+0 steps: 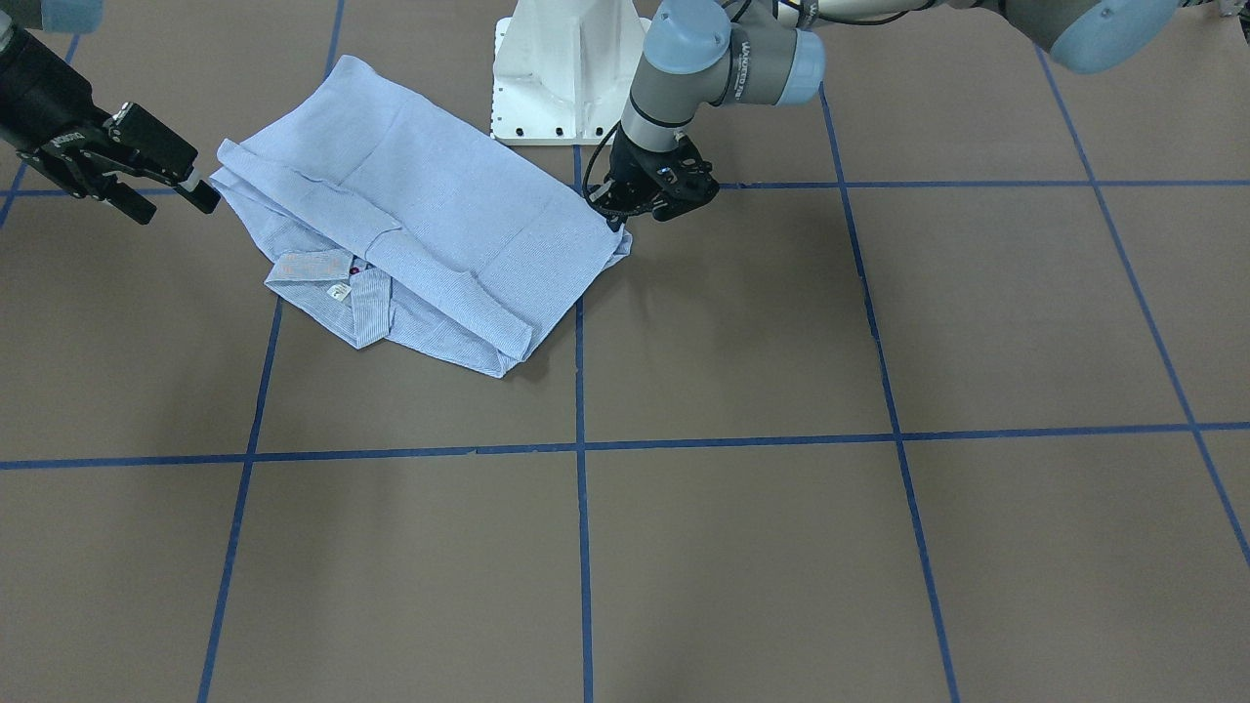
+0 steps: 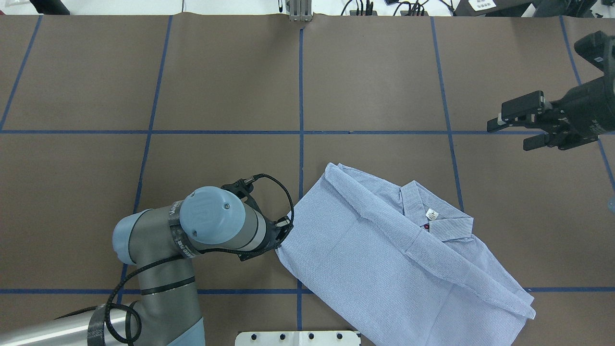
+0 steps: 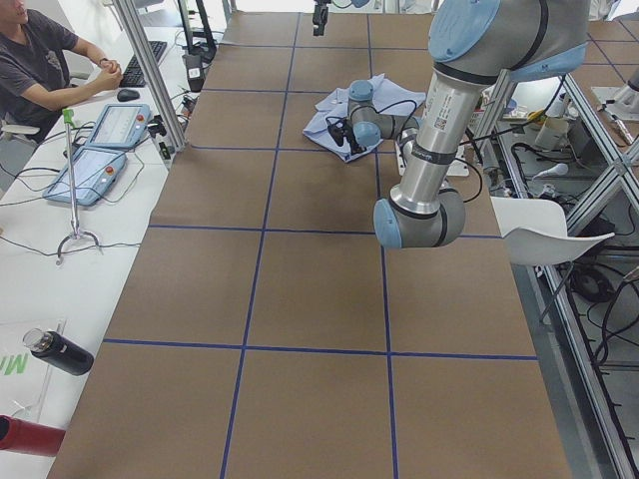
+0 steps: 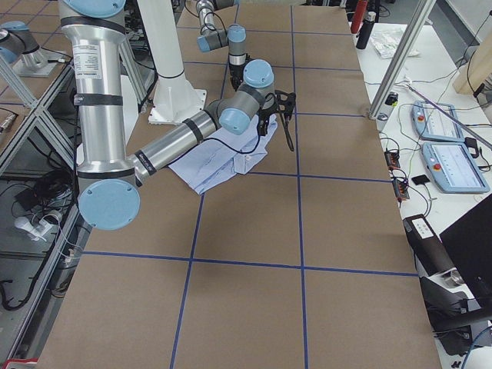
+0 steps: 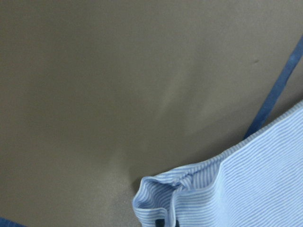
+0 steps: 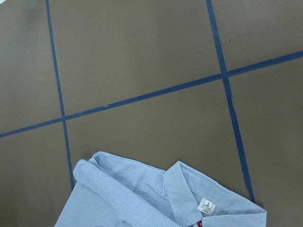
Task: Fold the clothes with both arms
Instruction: 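Drag the shirt edge with the left gripper away from the robot, rotating the shirt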
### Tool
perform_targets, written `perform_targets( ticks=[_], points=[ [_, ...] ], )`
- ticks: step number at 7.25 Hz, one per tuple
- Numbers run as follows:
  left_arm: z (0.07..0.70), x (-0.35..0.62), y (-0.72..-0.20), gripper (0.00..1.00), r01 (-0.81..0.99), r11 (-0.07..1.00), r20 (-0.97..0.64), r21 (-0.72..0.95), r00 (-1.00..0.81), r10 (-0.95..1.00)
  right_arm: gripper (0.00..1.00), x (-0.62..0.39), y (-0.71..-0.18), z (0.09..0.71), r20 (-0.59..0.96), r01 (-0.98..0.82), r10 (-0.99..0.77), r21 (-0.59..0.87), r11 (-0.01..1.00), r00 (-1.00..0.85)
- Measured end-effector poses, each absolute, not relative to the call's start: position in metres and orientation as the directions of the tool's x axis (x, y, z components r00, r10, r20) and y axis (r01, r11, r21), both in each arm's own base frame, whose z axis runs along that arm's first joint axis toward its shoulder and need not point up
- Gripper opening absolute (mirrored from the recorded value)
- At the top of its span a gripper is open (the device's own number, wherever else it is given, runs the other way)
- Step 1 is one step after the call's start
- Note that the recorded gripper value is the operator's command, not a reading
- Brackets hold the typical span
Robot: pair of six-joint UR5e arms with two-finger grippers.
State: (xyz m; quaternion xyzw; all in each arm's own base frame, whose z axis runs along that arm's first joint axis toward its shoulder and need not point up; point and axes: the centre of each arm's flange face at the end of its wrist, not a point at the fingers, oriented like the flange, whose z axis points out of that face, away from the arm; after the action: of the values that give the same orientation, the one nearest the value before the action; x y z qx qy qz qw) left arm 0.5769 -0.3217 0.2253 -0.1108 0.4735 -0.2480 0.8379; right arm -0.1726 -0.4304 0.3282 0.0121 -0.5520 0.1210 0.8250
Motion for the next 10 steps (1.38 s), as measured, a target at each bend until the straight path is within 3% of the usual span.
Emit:
perform_targets(
  ticks=[4, 10],
  points=[
    [0.239, 0.54, -0.401, 0.0, 0.375, 0.872, -0.773, -0.314, 0.433, -0.464, 0.0, -0.169, -0.456, 0.347, 0.896, -0.26, 0.223, -0.127, 0.957, 0.383],
    [0.241, 0.528, -0.573, 0.0, 0.532, 0.825, -0.804, -0.189, 0.399, -0.441, 0.0, -0.173, -0.512, 0.361, 0.893, -0.248, 0.142, -0.036, 0.968, 0.427]
  ],
)
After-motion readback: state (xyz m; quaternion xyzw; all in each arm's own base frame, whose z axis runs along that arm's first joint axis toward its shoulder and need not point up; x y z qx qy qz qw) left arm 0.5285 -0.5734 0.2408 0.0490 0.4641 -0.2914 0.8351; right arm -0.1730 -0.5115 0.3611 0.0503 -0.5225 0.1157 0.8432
